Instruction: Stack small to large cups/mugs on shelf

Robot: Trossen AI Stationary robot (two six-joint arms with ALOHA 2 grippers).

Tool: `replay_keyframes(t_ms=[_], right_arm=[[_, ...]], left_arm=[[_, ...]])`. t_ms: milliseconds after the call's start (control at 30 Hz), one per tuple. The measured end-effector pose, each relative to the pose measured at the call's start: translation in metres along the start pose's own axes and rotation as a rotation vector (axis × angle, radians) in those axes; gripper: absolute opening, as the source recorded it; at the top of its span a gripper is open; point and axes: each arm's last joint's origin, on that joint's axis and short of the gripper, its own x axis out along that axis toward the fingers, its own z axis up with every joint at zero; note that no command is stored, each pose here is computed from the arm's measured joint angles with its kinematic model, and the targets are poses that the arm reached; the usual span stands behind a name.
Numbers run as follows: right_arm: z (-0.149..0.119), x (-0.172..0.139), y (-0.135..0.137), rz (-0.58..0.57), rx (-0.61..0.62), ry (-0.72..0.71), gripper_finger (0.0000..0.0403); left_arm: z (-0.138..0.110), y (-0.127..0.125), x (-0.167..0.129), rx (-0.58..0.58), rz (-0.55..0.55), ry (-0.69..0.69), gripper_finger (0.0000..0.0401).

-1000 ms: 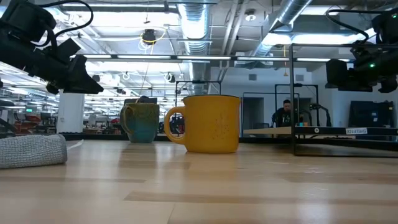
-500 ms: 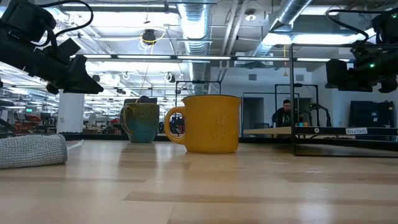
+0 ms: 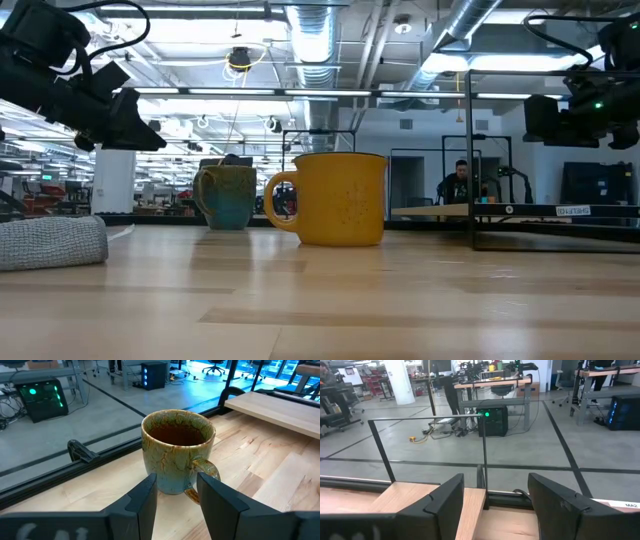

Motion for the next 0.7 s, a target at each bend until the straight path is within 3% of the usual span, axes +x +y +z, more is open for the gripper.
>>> replay_keyframes(t_ms=[700], right_arm=[[0.0,0.0,0.0,0.0,0.0,0.0,0.0244]], left_arm=[[0.0001,0.0,0.0,-0.032,0.0,0.0,0.013]])
